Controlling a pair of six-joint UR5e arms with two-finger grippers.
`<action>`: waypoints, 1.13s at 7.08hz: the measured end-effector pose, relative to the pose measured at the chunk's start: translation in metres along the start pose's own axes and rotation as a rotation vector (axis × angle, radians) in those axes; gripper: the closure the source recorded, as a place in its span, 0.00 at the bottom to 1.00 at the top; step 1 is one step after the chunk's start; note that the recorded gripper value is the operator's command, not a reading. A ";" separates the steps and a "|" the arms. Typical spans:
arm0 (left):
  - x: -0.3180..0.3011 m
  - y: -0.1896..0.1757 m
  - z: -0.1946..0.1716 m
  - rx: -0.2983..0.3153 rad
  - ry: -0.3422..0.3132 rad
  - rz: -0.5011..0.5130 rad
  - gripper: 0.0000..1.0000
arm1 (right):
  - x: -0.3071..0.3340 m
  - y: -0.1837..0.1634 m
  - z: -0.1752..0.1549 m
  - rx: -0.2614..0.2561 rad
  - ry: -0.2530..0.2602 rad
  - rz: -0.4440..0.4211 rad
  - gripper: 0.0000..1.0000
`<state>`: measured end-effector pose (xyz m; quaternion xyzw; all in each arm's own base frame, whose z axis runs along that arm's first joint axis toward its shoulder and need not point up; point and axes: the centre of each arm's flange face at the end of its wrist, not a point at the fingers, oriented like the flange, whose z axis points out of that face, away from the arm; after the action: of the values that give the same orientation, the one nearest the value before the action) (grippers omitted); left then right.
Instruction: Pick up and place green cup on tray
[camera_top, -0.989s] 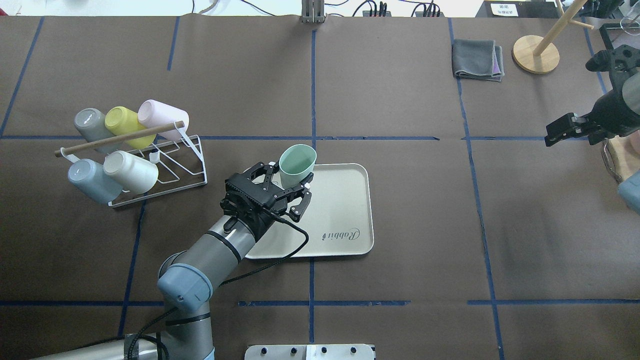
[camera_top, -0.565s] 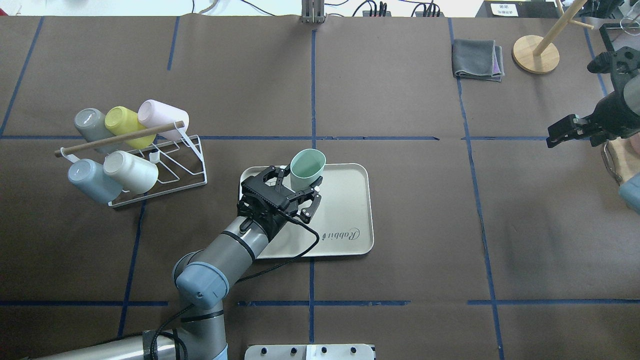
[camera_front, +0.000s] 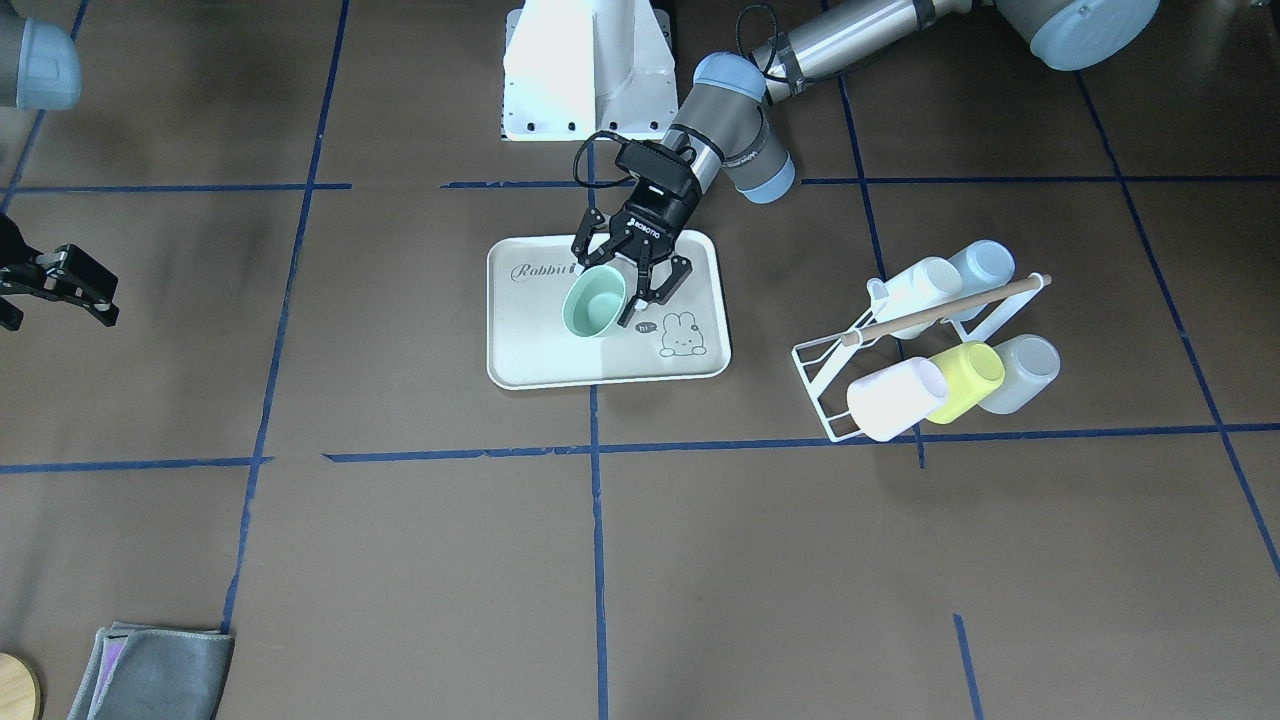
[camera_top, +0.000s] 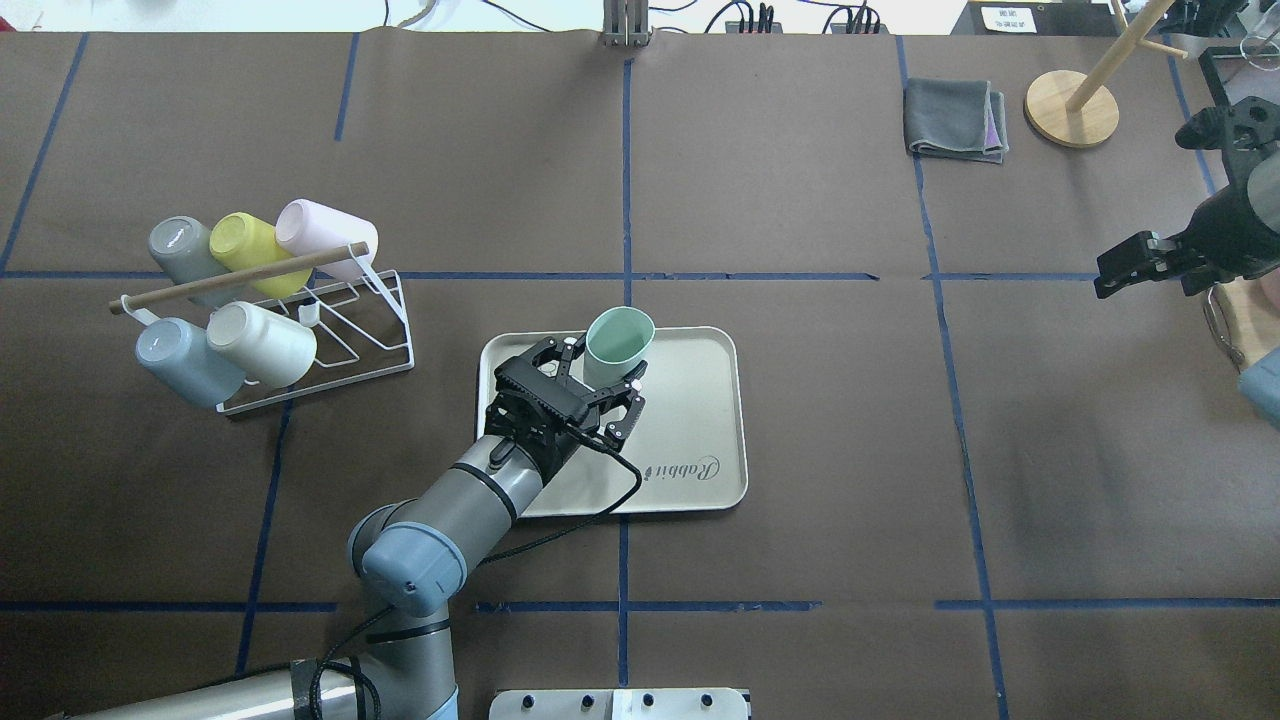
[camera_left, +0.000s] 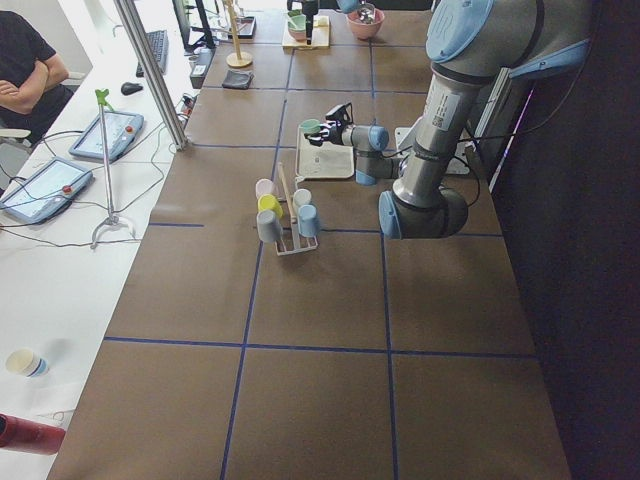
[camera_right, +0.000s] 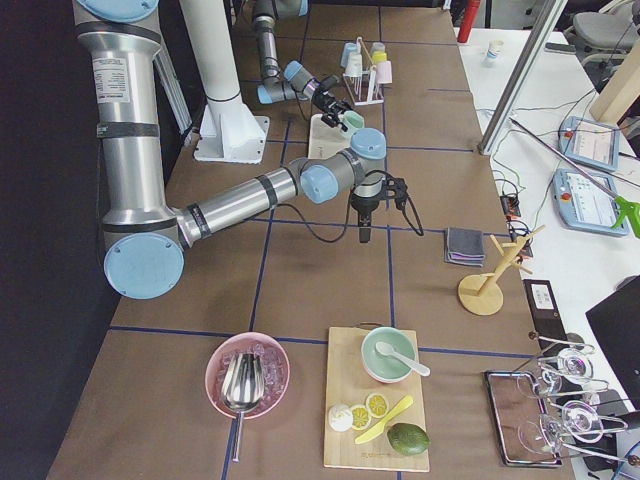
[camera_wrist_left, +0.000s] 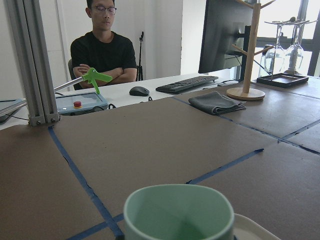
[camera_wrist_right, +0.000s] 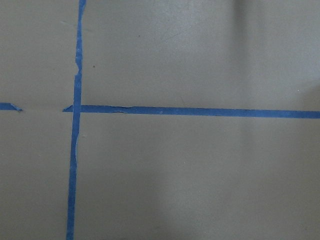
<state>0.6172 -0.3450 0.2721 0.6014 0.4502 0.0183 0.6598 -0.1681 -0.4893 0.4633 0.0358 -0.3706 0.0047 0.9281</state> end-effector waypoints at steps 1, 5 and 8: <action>0.001 0.000 0.001 -0.003 -0.002 0.004 0.59 | 0.001 0.000 0.001 -0.002 0.000 0.001 0.00; 0.000 0.000 0.001 -0.004 -0.006 0.009 0.39 | 0.004 0.000 0.004 -0.008 0.004 0.005 0.00; 0.000 -0.001 0.001 -0.002 -0.010 0.010 0.19 | 0.005 0.003 0.005 -0.024 -0.011 0.006 0.00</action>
<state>0.6174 -0.3464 0.2716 0.6030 0.4439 0.0189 0.6625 -0.1682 -0.4863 0.4706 0.0234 -0.3760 0.0031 0.9263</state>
